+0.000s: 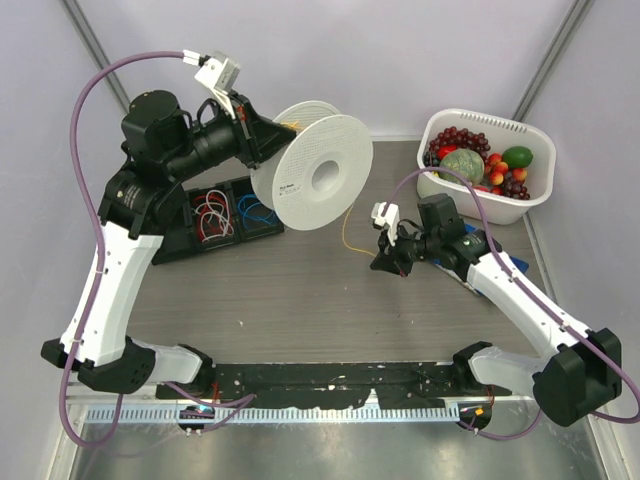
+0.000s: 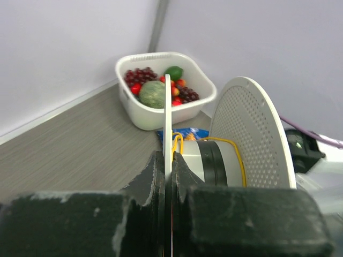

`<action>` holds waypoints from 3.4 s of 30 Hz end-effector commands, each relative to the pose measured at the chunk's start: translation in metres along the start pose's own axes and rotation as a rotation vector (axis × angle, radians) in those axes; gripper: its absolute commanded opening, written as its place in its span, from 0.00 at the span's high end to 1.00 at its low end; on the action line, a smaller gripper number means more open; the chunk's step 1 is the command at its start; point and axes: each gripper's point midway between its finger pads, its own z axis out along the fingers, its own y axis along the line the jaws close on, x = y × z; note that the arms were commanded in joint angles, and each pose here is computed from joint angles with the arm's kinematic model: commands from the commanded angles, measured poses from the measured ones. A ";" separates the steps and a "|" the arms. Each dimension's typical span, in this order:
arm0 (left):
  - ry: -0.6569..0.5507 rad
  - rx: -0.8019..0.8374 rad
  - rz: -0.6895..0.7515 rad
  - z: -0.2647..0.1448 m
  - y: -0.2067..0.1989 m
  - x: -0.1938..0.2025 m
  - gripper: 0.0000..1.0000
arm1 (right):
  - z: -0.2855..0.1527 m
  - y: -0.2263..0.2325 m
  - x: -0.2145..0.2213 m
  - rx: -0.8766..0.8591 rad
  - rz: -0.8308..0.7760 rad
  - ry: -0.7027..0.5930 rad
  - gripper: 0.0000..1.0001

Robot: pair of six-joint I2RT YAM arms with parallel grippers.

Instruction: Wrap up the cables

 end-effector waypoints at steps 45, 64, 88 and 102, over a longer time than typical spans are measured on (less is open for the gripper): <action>0.314 -0.271 -0.117 0.022 0.062 0.168 1.00 | -0.033 0.009 -0.228 0.404 -0.769 -0.132 0.99; 0.238 0.243 0.280 -0.025 -0.012 0.165 1.00 | -0.050 -0.024 -0.192 0.316 -0.693 -0.083 0.99; 0.074 0.474 0.280 -0.039 -0.040 0.074 1.00 | -0.082 0.014 -0.180 0.206 -0.534 -0.377 0.56; 0.102 0.544 0.308 -0.032 -0.033 0.076 1.00 | -0.101 0.034 -0.142 0.227 -0.545 -0.333 0.37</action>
